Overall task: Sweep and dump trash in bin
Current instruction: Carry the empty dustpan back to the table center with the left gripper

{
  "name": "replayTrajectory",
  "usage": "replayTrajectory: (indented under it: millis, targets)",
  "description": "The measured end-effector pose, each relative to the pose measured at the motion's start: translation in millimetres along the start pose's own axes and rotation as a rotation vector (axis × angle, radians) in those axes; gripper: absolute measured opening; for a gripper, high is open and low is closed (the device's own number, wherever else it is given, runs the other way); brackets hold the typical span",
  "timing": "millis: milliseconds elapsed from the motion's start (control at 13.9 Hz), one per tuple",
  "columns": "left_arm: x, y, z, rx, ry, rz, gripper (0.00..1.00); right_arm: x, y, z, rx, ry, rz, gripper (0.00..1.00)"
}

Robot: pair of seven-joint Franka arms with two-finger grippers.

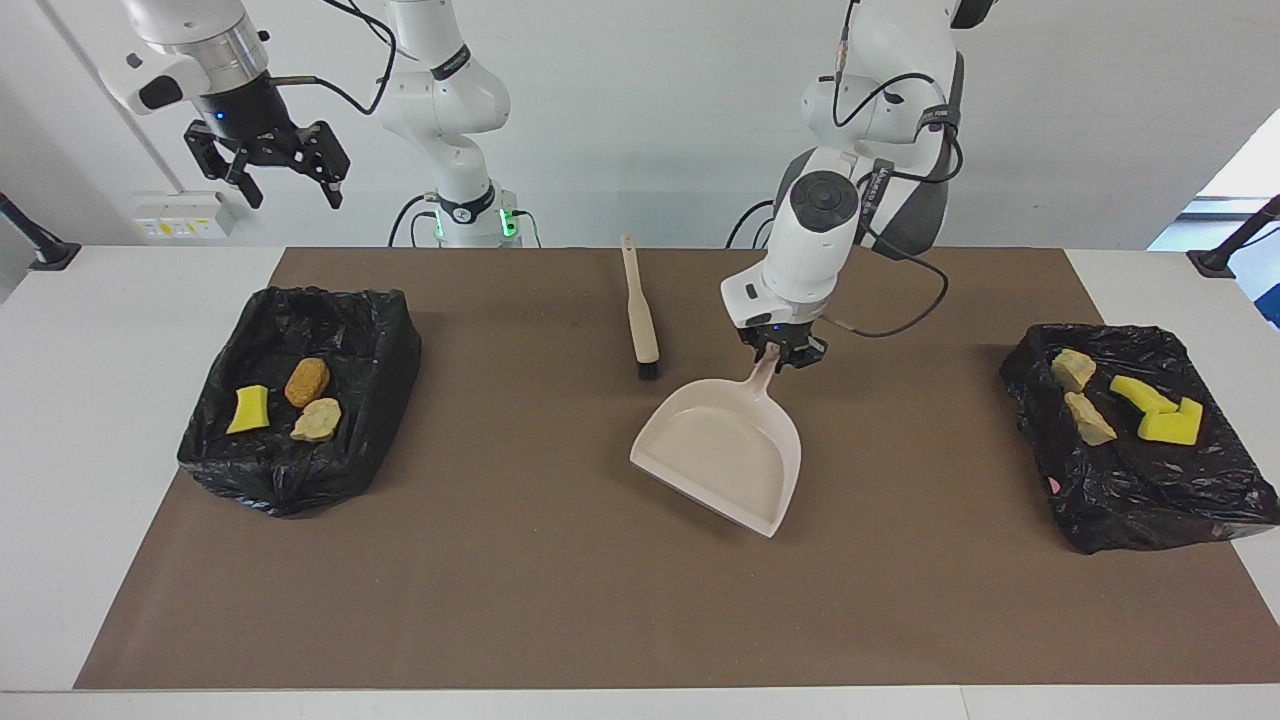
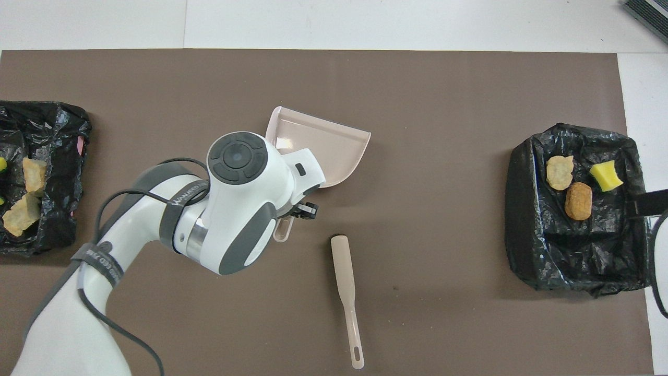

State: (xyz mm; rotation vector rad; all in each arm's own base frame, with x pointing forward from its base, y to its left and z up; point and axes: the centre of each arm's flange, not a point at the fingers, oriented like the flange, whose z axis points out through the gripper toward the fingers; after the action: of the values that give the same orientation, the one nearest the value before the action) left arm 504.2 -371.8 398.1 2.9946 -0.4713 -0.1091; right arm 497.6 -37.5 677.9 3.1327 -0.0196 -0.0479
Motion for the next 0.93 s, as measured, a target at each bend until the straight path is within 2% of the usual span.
replayTrajectory:
  millis: [287,430,646,717,932]
  targets:
    - [21.1,81.0,23.0,-0.032,-0.024,-0.203,0.31,0.4,-6.8,-0.1,-0.001,0.000,-0.013,1.00]
    - [37.4,87.0,42.3,-0.019,-0.060,-0.230,0.31,0.4,-7.3,-0.1,-0.001,0.000,-0.014,1.00]
    - [50.5,72.0,42.9,0.049,-0.043,-0.221,0.31,0.4,-7.3,-0.1,-0.001,0.000,-0.014,1.00]
    - [51.8,69.6,41.9,0.058,-0.036,-0.220,0.36,0.4,-7.3,-0.1,-0.001,0.000,-0.014,1.00]
    - [55.3,66.6,31.5,0.054,-0.018,-0.225,0.68,0.4,-7.3,-0.1,-0.001,0.000,-0.014,1.00]
